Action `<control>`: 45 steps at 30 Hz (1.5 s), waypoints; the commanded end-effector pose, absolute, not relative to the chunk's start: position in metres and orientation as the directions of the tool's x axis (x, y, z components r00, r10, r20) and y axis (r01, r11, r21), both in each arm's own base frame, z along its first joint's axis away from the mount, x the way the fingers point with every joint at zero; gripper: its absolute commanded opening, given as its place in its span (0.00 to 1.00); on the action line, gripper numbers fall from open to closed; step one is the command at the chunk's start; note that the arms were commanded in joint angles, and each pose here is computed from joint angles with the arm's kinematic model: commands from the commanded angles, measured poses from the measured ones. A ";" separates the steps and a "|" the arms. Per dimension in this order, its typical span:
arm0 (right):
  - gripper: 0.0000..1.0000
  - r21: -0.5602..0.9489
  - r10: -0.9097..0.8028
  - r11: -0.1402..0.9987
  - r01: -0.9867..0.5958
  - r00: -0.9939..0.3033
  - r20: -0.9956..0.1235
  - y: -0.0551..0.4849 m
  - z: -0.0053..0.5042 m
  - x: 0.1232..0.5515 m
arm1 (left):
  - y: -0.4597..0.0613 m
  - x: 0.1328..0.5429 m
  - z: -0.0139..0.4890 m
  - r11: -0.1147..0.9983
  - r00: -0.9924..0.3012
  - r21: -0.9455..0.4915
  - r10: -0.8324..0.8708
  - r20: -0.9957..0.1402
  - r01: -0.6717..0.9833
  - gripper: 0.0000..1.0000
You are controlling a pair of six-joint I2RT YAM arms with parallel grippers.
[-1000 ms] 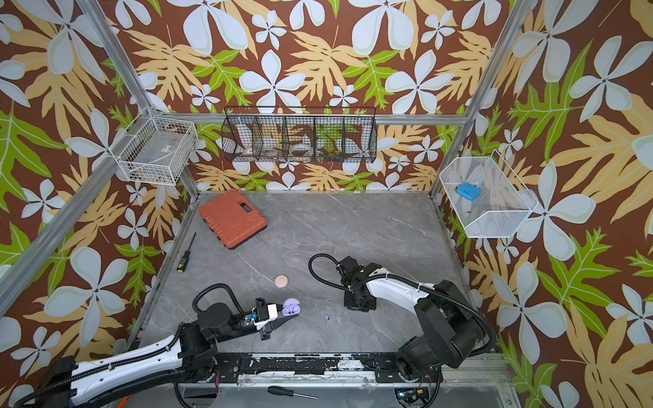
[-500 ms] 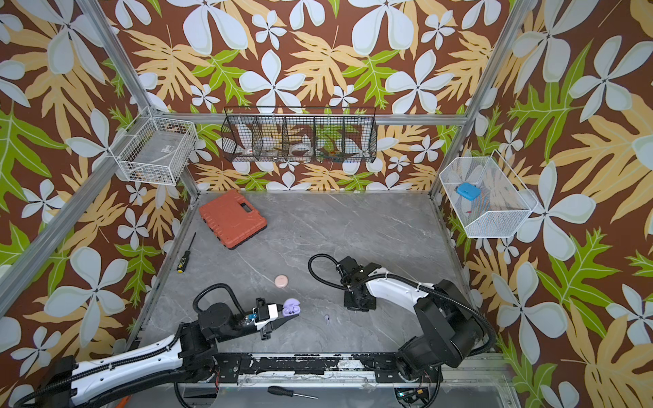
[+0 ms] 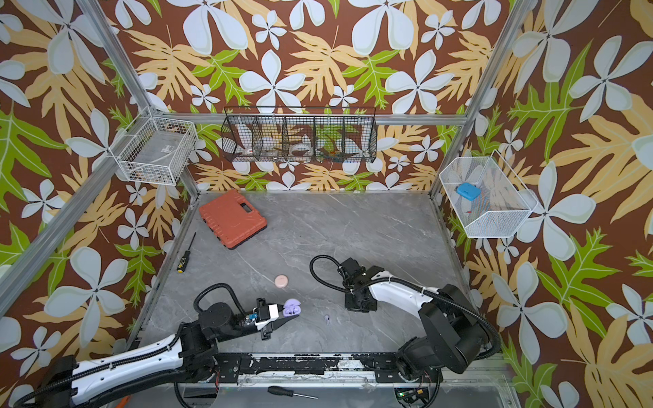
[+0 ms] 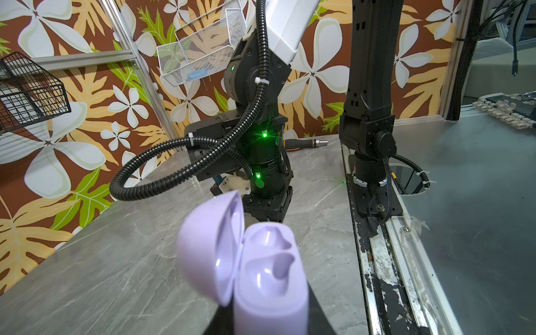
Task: Insert wireless bluetooth earbuds into charging case
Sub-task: Pick up the wireless bluetooth earbud from the bottom-center of the table.
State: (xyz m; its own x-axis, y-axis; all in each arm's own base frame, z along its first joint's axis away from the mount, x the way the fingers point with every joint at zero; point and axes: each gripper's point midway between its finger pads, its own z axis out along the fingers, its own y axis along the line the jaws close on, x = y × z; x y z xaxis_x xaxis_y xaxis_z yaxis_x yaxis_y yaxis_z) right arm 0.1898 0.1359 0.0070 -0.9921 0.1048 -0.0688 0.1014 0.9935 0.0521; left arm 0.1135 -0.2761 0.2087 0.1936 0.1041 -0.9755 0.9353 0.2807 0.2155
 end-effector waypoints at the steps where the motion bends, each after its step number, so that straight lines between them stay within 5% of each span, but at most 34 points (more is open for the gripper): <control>1: 0.17 0.081 0.093 0.993 0.088 -0.993 -0.065 0.140 -0.002 0.189 | -0.277 0.113 0.216 0.278 0.202 0.218 0.087 -0.976 0.935 0.00; 45: 0.14 0.253 0.091 0.966 0.048 -0.983 -0.160 0.157 0.021 0.190 | -0.280 0.112 0.211 0.263 0.186 0.206 0.101 -0.977 0.942 0.00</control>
